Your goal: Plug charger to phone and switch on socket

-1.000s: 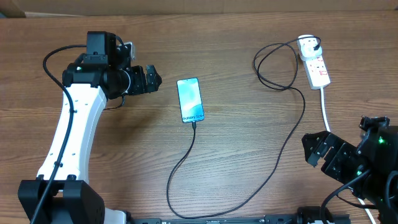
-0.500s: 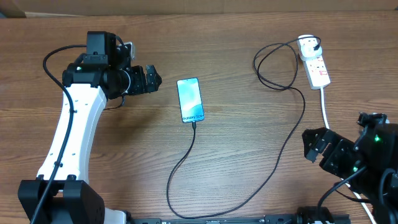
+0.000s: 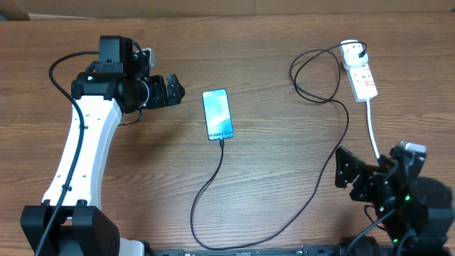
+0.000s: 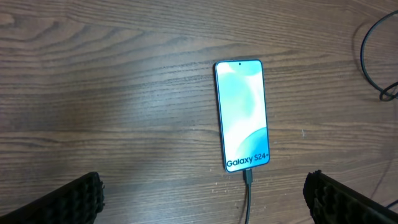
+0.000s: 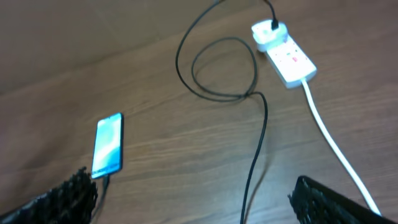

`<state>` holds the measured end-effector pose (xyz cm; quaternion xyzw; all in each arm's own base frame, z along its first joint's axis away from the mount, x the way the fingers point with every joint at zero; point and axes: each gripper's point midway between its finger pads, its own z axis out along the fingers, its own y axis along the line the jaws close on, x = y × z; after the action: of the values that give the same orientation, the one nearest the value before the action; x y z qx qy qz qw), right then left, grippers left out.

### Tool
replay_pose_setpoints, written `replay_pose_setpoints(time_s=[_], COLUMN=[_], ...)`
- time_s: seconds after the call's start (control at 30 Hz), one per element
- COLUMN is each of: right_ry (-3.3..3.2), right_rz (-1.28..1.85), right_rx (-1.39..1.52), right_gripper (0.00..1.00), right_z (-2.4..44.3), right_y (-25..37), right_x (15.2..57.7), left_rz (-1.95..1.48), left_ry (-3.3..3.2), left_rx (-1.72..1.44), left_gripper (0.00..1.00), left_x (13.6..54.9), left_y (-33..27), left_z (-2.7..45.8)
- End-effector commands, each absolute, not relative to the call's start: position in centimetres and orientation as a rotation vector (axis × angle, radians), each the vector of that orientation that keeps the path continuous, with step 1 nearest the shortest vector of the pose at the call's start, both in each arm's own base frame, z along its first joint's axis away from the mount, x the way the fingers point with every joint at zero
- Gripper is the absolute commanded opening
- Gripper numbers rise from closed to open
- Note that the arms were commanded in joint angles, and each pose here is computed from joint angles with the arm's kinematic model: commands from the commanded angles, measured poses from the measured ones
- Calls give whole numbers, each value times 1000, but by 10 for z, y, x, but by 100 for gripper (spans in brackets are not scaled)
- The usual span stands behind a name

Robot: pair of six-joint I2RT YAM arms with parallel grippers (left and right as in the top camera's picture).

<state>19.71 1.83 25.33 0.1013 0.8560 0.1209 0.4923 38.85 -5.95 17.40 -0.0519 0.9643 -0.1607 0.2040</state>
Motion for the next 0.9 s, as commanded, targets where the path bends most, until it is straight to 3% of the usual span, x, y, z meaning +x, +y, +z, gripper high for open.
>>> replay_pose_setpoints(time_s=[0.0,0.87], right_ry=[2000,1534], right_rz=[281,238], right_rx=[117,-190], right_gripper=[100,100], right_z=[245,187], right_y=[26,48], right_x=[197,239], left_rz=[-456,-456], left_ry=[2693,2693], left_rx=[-146,-146], left_gripper=[100,100], left_x=[390,390], left_y=[-61,-61], left_z=[173,173])
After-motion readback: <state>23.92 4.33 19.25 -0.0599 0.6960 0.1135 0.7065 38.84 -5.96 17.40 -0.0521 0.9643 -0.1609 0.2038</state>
